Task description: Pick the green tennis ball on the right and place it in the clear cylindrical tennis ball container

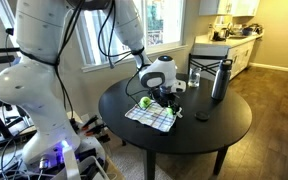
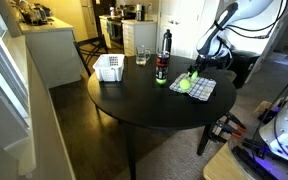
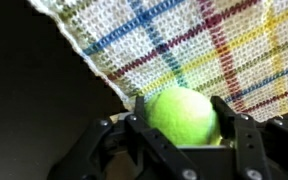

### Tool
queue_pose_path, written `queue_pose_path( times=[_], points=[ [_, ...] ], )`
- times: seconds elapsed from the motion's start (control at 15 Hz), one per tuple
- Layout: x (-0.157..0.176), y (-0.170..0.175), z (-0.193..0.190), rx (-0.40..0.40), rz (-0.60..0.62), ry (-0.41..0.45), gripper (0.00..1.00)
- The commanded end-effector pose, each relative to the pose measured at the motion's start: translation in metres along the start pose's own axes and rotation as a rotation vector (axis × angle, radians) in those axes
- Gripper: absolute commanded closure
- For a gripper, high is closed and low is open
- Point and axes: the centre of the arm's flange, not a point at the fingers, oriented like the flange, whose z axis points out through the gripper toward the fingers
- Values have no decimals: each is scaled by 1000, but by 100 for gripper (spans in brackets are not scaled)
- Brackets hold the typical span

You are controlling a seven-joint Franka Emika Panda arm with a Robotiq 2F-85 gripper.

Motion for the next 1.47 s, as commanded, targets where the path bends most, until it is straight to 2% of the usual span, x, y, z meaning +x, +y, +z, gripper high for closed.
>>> queue_pose_path(
  times=[0.0,0.27,0.53,1.0,1.4],
  points=[
    [-6,-3,-5,-26,-58,34,60],
    [-2,-17,-14,-47,-110,87,60],
    [-1,-42,-23,-97,-193,211,60],
    [-10,-97,-57,-115,-260,452,60],
    [4,-131,-98,-132,-287,555,60]
  ],
)
